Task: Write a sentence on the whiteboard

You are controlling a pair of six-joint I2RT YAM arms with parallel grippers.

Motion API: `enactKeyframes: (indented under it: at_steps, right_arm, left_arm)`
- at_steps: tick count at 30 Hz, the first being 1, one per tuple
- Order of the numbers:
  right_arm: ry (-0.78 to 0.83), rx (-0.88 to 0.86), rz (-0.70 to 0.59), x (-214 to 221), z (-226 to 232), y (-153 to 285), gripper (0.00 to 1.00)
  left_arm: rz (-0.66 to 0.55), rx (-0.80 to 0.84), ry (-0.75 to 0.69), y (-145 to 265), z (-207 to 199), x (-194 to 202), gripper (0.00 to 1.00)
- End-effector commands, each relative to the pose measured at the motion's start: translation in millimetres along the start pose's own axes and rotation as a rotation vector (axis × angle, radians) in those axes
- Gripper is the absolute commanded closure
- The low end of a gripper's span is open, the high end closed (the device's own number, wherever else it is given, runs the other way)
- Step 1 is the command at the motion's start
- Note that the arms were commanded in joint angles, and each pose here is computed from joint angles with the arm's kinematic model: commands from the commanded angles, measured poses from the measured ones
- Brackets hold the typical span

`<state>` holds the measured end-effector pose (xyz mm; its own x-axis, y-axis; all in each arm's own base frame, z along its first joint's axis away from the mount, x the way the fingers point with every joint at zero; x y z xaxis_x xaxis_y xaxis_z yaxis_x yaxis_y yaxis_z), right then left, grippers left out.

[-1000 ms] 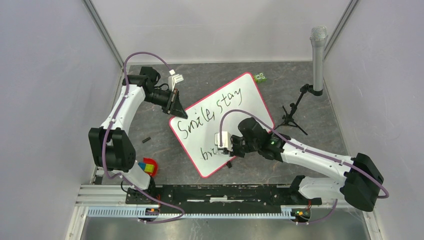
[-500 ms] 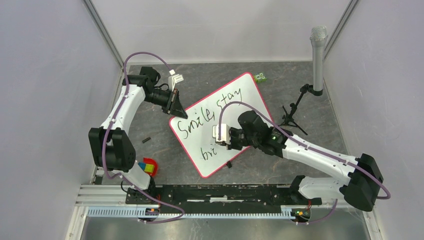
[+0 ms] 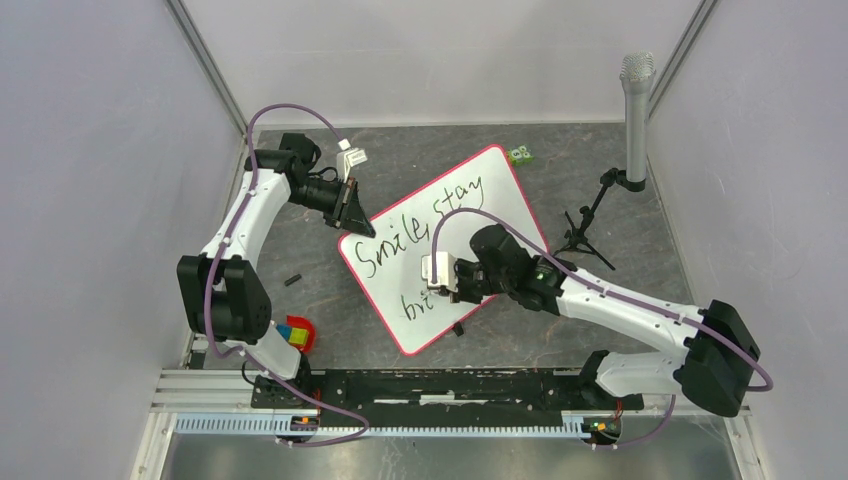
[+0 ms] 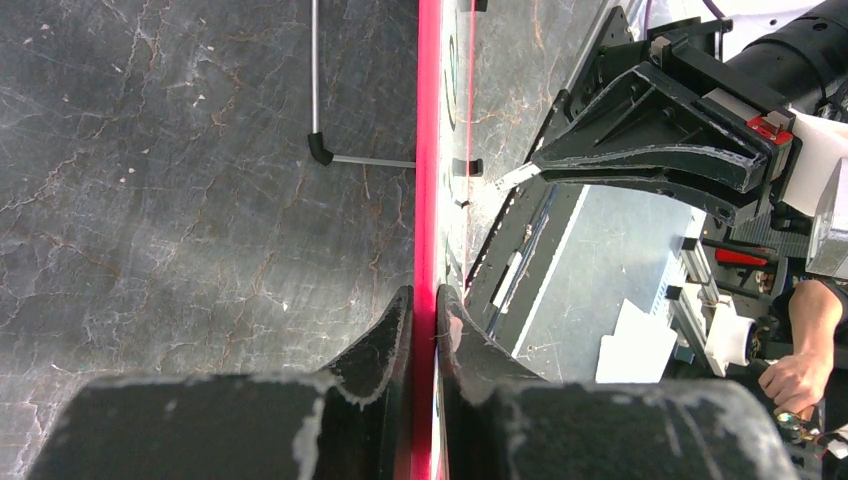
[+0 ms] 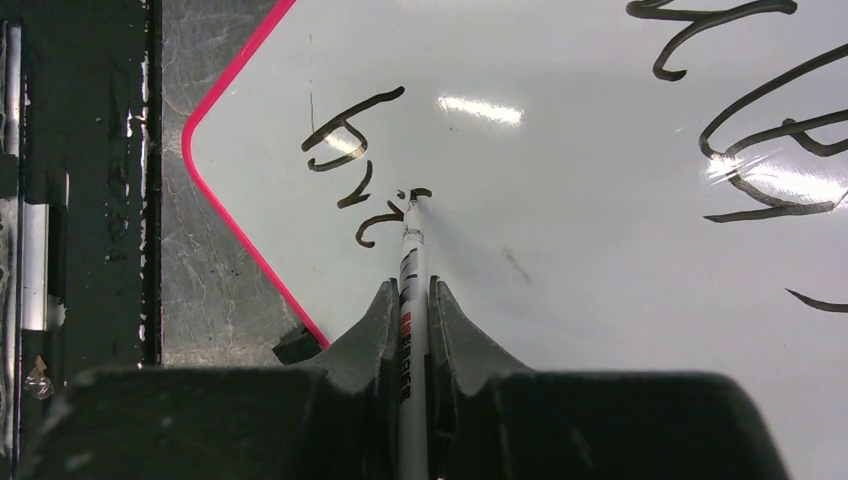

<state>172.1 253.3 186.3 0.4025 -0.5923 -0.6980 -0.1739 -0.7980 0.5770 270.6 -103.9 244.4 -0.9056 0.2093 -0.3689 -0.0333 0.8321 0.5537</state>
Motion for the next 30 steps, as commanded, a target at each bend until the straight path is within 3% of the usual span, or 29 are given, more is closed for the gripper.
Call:
enactKeyframes:
  at_steps: [1,8,14,30]
  right_arm:
    - [0.012,0.012,0.002,1,1,7,1.0]
    - [-0.012,0.026,-0.055,-13,-3,20,1.0]
    - [-0.066,0.048,-0.024,9,-8,24,1.0]
    - [-0.064,0.046,-0.011,10,-15,14,1.0]
  left_arm:
    - [0.005,-0.038,-0.064,0,4,-5,0.98]
    - [0.006,-0.034,-0.064,-1,4,-5,0.98]
    - [0.009,-0.032,-0.063,-2,6,-5,0.98]
    - [0.008,-0.034,-0.064,-1,5,-5,0.98]
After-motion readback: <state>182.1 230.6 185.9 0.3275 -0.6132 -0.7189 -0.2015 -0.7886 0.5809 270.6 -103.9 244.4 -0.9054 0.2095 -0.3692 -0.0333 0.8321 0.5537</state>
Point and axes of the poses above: each gripper's point midway between its finger pads, its own y axis back along the fingers, its own z axis along the line the jaws close on, x = y × z, the point moved 7 cm from there along y, back along the fingers, and after that the axes turned 13 degrees about y, right-handed, at the moved point
